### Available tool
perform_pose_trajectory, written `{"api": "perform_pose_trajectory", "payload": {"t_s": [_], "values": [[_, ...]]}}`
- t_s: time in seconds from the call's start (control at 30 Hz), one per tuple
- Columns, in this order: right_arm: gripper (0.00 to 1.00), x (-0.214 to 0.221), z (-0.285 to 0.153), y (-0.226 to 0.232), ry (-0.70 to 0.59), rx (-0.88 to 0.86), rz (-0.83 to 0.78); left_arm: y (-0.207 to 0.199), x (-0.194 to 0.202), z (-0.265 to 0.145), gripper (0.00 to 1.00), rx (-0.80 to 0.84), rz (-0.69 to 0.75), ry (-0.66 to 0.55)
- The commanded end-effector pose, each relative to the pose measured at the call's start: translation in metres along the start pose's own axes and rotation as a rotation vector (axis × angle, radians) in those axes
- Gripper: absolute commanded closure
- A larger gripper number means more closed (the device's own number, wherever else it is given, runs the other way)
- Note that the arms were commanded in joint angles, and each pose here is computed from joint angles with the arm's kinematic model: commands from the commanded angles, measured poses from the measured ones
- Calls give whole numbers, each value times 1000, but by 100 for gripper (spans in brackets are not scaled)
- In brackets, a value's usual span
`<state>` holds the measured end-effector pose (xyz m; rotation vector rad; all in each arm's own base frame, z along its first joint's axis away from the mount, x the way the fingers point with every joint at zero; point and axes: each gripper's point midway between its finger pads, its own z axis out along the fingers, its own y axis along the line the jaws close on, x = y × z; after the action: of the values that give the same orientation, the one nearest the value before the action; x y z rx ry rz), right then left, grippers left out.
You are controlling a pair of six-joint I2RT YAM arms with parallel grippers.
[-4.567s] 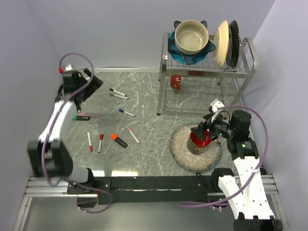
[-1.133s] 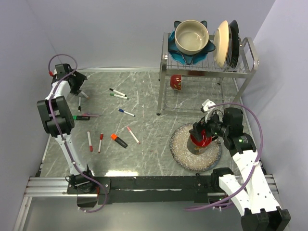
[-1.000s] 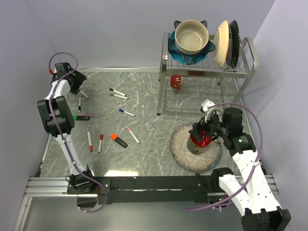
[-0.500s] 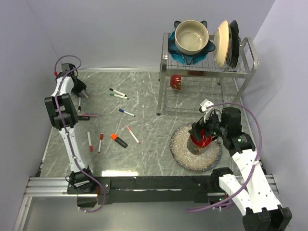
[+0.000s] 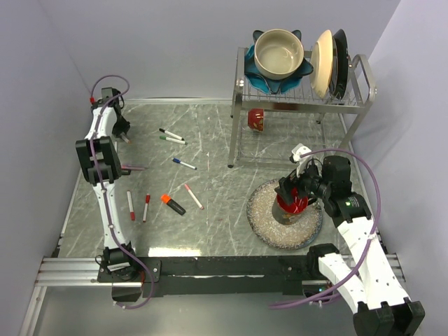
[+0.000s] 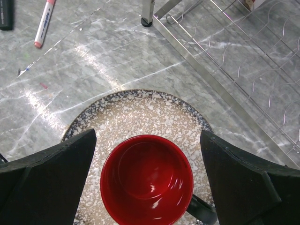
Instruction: Open the pen caps
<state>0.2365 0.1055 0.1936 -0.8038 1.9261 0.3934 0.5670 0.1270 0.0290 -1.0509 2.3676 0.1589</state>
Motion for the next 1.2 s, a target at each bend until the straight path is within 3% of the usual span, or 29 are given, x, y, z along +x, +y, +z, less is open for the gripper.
{"api": "perform_pose_trajectory", "payload": {"t_s": [0.0,0.27,0.43,0.57,0.67,0.93,1.17], "values": [[0,-13,-2,-2,-46,18,-36,15,22,5,64,-66,119,67],[0,-15,-3,-2,-51,24,-44,6,58,1,68,-120,338,117],[0,-15,-4,-2,-54,27,-48,14,74,-1,81,-133,393,152],[0,-16,-4,-2,-57,28,-50,-5,87,-16,93,-9,387,166],[0,-15,-4,-1,-57,25,-51,-36,79,-50,99,150,364,125],[0,-13,-3,1,-55,10,-50,-66,73,-120,99,445,222,25],[0,-12,-1,10,-56,-49,-49,-52,111,-161,99,650,74,51]]}}
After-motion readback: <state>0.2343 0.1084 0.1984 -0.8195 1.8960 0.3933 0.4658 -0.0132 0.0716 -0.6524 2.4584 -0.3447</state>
